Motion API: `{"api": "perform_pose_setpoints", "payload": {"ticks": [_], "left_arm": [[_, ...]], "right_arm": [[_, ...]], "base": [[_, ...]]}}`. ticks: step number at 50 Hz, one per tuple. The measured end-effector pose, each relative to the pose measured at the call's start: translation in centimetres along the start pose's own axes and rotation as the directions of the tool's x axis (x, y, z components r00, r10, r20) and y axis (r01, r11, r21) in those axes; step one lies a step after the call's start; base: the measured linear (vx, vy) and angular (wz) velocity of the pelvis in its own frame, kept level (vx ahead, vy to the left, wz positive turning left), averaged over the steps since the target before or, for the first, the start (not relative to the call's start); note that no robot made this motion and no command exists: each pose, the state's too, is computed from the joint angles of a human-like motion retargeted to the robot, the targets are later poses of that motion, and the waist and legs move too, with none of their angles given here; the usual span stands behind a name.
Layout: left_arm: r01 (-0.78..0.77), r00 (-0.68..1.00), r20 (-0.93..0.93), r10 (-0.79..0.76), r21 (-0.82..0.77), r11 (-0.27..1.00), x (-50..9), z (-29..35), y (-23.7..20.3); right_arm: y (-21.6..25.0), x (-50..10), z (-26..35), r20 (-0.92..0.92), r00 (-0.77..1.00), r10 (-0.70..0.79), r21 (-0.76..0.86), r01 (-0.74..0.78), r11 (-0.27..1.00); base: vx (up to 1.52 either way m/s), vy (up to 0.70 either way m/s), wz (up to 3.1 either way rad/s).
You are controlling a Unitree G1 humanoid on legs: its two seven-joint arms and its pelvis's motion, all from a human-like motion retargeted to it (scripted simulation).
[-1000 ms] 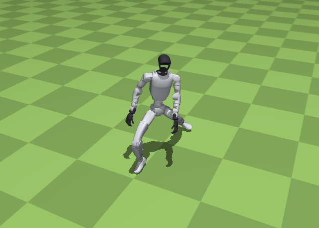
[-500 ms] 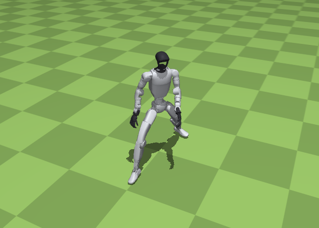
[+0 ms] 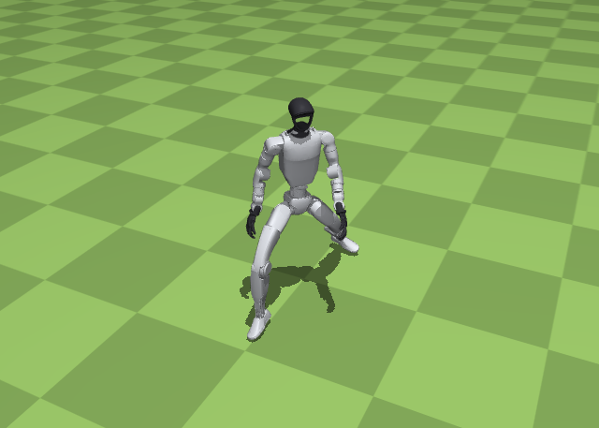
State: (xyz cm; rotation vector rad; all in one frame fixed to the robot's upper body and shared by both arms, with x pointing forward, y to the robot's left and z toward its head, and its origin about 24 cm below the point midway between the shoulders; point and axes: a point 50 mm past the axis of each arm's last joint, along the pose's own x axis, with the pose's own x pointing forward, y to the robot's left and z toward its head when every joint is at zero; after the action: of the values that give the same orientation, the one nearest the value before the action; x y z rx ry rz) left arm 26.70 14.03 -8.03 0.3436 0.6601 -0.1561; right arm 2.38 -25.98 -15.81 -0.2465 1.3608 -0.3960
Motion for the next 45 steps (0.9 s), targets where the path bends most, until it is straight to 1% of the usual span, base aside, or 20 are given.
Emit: {"api": "perform_pose_setpoints", "payload": {"ticks": [5,10,15,20,22,25,30,35,40,45], "left_arm": [[0.005,1.0,0.002,-0.005,-0.02,1.0,-0.2,0.0,0.7],[0.021,1.0,-0.014,-0.021,0.023,1.0,-0.1,0.0,-0.4],[0.103,0.994,0.022,-0.105,0.065,0.992,-0.2,0.8,-3.0],[0.204,0.975,0.097,-0.202,-0.011,0.979,-0.9,1.7,-4.9],[0.231,0.967,0.119,-0.224,-0.048,0.972,-1.2,1.6,-5.1],[0.246,0.963,0.136,-0.234,-0.081,0.966,-1.4,1.4,-4.8],[0.193,0.975,0.124,-0.182,-0.08,0.978,-1.2,0.8,-3.4],[0.108,0.993,0.057,-0.103,-0.095,0.99,-0.9,-0.4,-1.9],[0.052,0.997,-0.047,-0.057,-0.111,0.992,-1.0,-2.8,-1.0],[0.015,0.993,-0.116,-0.025,-0.09,0.996,-1.1,-4.3,-0.3]], "right_arm": [[-1.2,0.0,-0.3,0.008,0.999,-0.031,-0.006,0.031,0.999],[-3.9,0.3,0.3,0.016,0.994,-0.107,0.02,0.107,0.994],[-8.7,0.5,2.2,-0.018,0.949,-0.314,0.114,0.314,0.943],[-14.1,-0.2,5.6,-0.058,0.847,-0.528,0.14,0.531,0.836],[-15.6,-0.6,7.2,-0.038,0.815,-0.578,0.133,0.578,0.805],[-17.0,-1.2,9.5,0.017,0.789,-0.614,0.122,0.608,0.784],[-17.0,-1.4,11.3,0.098,0.801,-0.59,0.085,0.584,0.807],[-14.8,-0.5,9.8,0.107,0.864,-0.492,0.011,0.494,0.869],[-11.3,0.5,6.3,0.038,0.931,-0.363,-0.03,0.364,0.931],[-7.6,0.8,1.8,-0.086,0.961,-0.263,-0.027,0.262,0.965]], "base": [[0.18,-0.48,0.05],[0.14,-0.26,0.16],[0.08,0.03,0.12],[-0.04,0.23,0.02],[-0.12,0.32,-0.03],[-0.15,0.37,-0.04],[-0.17,0.43,-0.03],[-0.09,0.43,0.03],[0.03,0.3,0.13],[0.09,0.1,0.03]]}}
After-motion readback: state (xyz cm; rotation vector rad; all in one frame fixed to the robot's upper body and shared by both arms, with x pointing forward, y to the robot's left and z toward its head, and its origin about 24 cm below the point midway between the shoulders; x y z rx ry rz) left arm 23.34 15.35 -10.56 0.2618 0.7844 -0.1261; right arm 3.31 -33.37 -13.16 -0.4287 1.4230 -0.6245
